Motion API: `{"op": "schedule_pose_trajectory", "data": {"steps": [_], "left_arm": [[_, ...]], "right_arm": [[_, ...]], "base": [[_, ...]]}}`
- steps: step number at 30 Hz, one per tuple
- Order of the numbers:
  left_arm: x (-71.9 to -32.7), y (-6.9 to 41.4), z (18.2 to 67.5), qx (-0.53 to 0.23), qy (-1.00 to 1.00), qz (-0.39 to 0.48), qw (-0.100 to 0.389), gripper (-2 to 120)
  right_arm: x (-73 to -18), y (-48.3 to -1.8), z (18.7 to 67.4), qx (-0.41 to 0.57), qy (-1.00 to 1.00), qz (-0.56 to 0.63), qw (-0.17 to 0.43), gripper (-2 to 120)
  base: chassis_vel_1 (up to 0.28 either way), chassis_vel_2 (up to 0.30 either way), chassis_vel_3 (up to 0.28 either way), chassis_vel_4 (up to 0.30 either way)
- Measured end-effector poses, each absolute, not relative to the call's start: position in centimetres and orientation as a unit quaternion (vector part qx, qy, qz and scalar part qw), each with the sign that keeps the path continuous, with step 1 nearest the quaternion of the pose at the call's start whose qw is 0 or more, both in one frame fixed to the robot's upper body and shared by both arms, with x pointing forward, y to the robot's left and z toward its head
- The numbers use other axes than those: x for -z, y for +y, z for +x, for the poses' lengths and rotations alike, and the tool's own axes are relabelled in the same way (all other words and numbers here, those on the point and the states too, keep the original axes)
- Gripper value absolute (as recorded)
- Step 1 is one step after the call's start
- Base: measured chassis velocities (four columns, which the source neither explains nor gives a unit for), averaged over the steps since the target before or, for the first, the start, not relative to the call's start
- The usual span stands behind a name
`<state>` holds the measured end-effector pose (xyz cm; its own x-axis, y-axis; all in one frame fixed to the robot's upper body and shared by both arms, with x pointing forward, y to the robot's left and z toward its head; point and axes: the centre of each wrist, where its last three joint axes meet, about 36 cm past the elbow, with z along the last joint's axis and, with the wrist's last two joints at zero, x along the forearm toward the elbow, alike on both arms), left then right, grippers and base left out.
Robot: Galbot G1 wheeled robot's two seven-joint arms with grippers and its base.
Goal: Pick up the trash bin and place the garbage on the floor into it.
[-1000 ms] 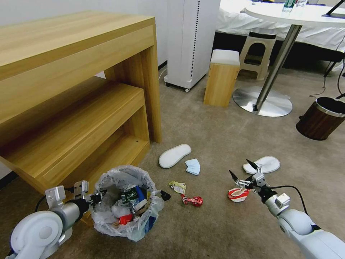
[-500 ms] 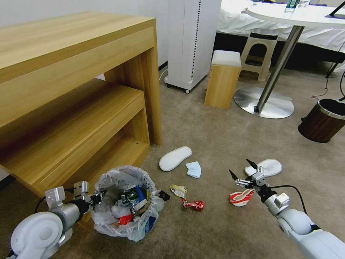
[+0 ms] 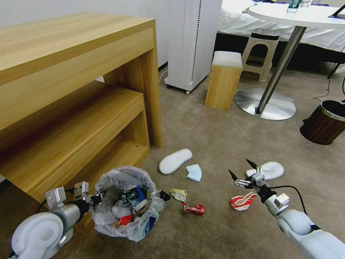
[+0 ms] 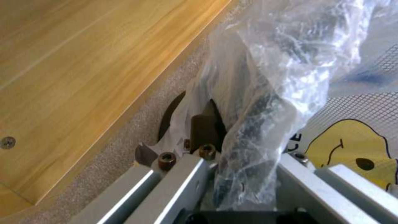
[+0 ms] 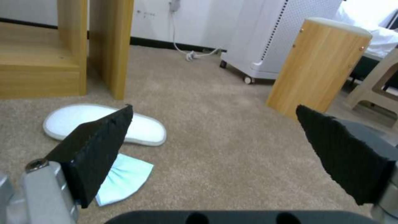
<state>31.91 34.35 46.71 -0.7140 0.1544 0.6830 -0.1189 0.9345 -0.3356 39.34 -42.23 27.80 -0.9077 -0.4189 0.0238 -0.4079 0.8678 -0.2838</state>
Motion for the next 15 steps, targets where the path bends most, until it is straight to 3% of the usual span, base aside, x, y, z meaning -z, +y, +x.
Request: {"op": "schedule_pose_trajectory", "data": {"steps": [15], "left_arm": [[-46.68, 34.34, 31.87, -0.181, -0.908, -0.01, 0.378, 0]], "right_arm": [[-27.47, -42.2, 39.22, 0.144, 0.965, -0.217, 0.026, 100]], "base": [[-0.006, 0.013, 0.012, -0.013]]}}
